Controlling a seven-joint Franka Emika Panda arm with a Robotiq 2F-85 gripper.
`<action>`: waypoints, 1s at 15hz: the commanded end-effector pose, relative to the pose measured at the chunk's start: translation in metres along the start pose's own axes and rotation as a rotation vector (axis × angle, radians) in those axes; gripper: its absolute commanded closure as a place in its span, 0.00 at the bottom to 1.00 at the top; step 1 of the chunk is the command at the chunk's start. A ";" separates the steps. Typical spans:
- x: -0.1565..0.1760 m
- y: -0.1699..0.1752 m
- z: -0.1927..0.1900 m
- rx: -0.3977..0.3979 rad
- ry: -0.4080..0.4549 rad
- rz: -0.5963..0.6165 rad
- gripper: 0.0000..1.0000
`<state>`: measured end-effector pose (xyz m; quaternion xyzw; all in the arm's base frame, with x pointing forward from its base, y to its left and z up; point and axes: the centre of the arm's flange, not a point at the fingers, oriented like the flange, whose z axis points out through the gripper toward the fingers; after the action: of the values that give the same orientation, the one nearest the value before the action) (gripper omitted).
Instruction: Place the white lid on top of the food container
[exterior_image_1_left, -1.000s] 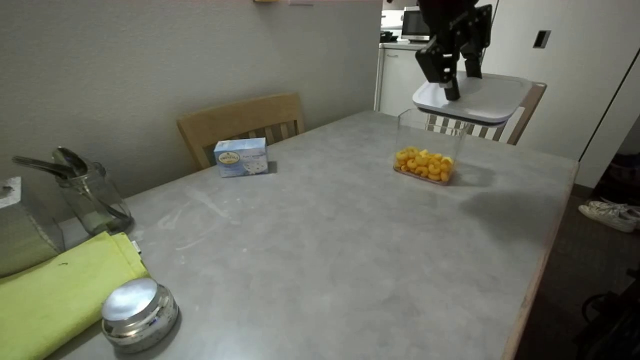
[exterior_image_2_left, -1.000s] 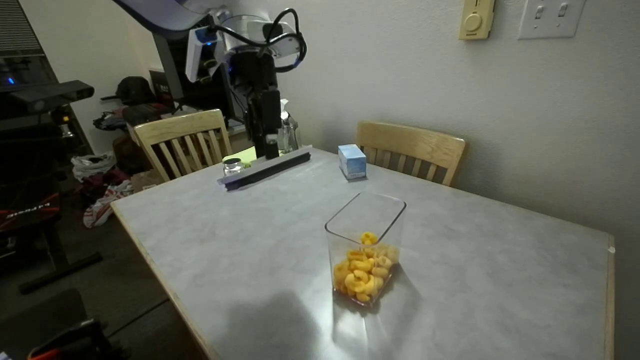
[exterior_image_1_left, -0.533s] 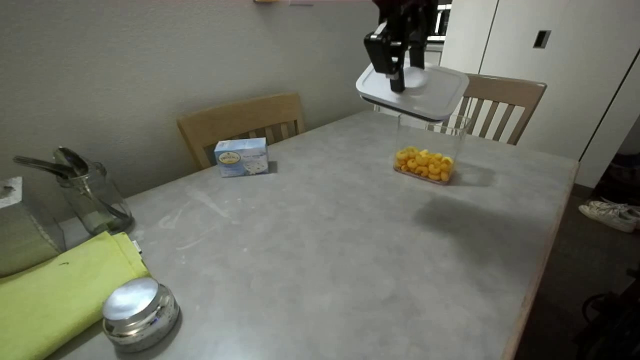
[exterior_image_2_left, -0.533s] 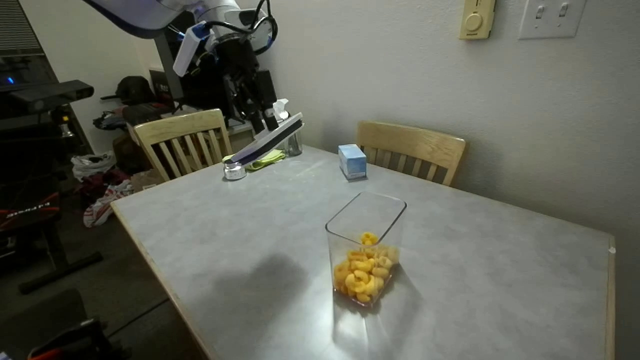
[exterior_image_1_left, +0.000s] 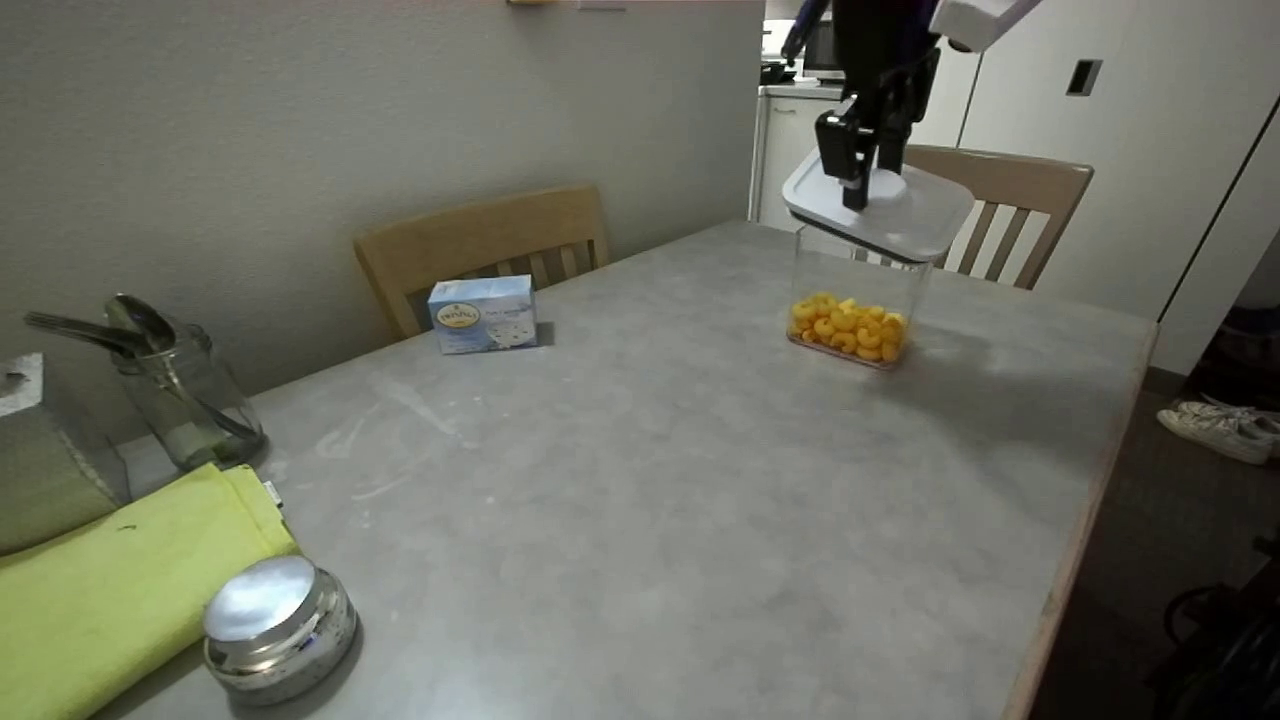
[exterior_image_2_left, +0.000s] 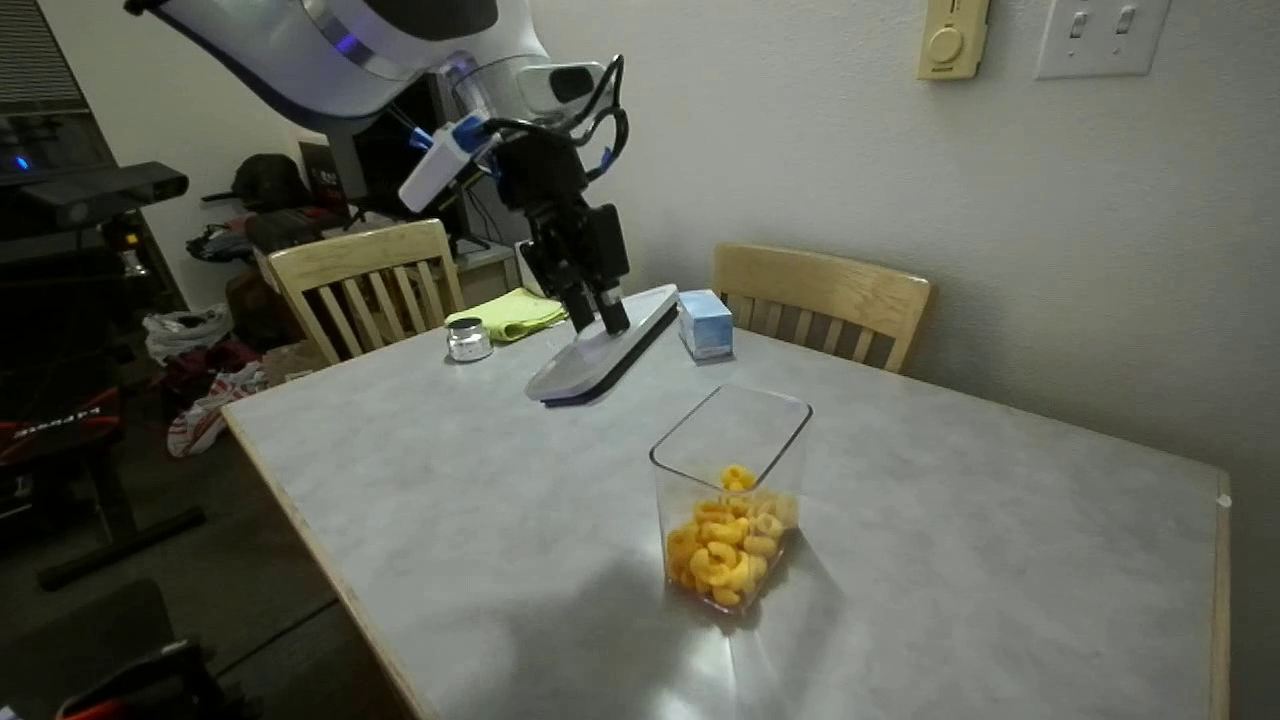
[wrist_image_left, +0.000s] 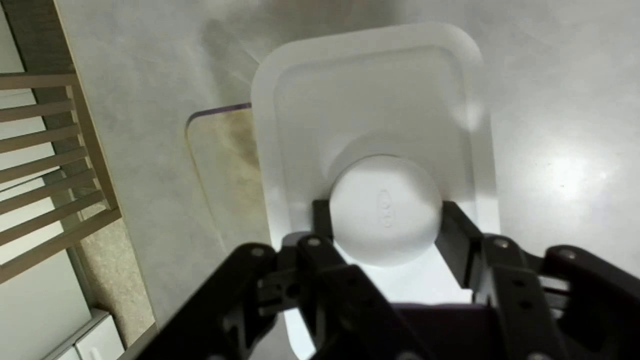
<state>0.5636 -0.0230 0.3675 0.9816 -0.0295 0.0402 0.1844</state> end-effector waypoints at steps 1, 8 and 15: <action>-0.024 0.046 0.008 0.004 0.018 -0.017 0.71; -0.030 0.114 0.021 0.038 0.044 -0.066 0.71; -0.019 0.157 0.034 0.169 0.167 -0.161 0.71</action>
<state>0.5343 -0.1621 0.3902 0.9875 0.0443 0.0803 0.1280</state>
